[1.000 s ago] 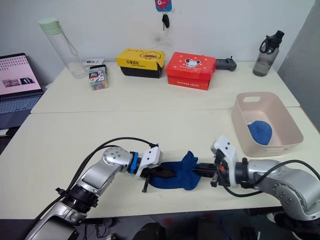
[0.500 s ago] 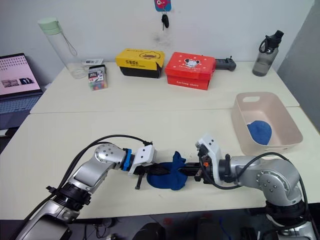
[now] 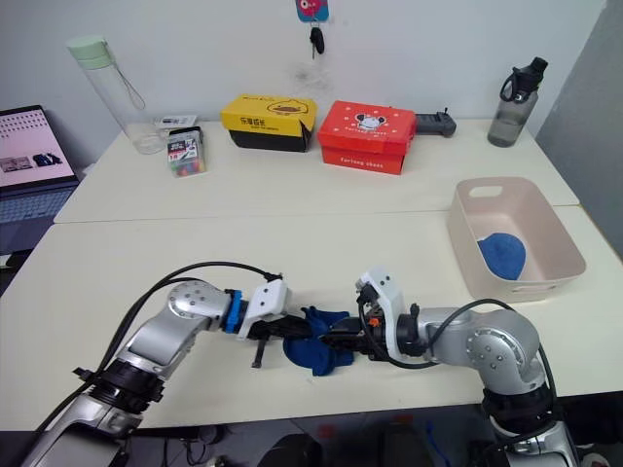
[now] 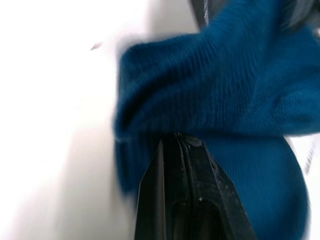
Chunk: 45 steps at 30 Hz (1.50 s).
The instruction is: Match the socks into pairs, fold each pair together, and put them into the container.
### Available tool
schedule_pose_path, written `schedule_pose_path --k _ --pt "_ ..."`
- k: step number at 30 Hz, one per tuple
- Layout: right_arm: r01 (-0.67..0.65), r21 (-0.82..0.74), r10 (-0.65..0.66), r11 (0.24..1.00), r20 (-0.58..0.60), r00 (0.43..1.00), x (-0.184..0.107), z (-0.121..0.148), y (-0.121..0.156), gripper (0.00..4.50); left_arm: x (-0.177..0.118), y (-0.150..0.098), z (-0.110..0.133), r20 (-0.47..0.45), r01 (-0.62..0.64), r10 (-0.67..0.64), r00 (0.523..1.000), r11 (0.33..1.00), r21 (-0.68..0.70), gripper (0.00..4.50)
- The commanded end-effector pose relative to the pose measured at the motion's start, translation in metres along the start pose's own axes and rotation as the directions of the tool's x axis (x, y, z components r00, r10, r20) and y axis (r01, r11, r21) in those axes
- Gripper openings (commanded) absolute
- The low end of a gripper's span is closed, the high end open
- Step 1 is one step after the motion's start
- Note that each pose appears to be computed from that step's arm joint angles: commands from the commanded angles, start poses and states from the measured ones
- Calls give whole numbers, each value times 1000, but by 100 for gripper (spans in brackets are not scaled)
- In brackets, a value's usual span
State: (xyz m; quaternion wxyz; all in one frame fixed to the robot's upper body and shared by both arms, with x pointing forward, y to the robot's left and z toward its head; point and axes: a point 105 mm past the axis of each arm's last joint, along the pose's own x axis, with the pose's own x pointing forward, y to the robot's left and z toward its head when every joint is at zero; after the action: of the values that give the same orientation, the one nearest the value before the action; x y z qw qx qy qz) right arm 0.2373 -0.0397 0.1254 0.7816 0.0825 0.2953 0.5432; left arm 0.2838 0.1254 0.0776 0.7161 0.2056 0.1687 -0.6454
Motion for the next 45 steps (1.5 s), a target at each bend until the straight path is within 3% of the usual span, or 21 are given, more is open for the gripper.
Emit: schedule_pose_path --k 1,4,7,13,19,24,32,36,39,41,45 --pt "-46 -60 49 997 39 998 -12 15 14 322 -29 11 5 18 -89 90 996 995 -45 0" --pt "-26 -90 32 996 64 997 -20 21 13 425 -54 25 14 40 -183 186 982 981 -63 0" --pt "92 -160 -80 983 86 993 -22 25 -4 414 -63 28 30 73 -191 193 978 981 -33 0" --pt "151 -284 -137 947 68 988 -9 18 -19 216 -36 6 56 115 -34 27 993 997 63 0" --pt "116 -358 -106 927 47 993 6 10 -19 9 -12 -3 46 75 38 -43 996 997 70 0" --pt "-7 -350 -27 937 -91 995 20 -19 -17 4 7 15 12 -12 -56 56 998 998 -3 0" --pt "-1 -356 -73 935 -194 978 2 -53 -34 4 15 9 -9 -71 -36 34 997 999 -38 0" --pt "-12 -375 -49 927 -153 987 -13 -52 -27 4 5 16 9 22 -68 68 997 998 -5 0" --pt "-12 -358 -10 934 -58 998 -16 -31 -17 4 -4 18 37 110 -73 64 992 994 77 0" --pt "-3 -352 -6 936 -24 1000 -20 -20 -15 4 -9 13 52 124 -51 33 992 988 148 0" --pt "16 -375 -16 927 4 1000 -24 -5 -14 4 -13 -6 65 136 54 -73 988 989 138 0"
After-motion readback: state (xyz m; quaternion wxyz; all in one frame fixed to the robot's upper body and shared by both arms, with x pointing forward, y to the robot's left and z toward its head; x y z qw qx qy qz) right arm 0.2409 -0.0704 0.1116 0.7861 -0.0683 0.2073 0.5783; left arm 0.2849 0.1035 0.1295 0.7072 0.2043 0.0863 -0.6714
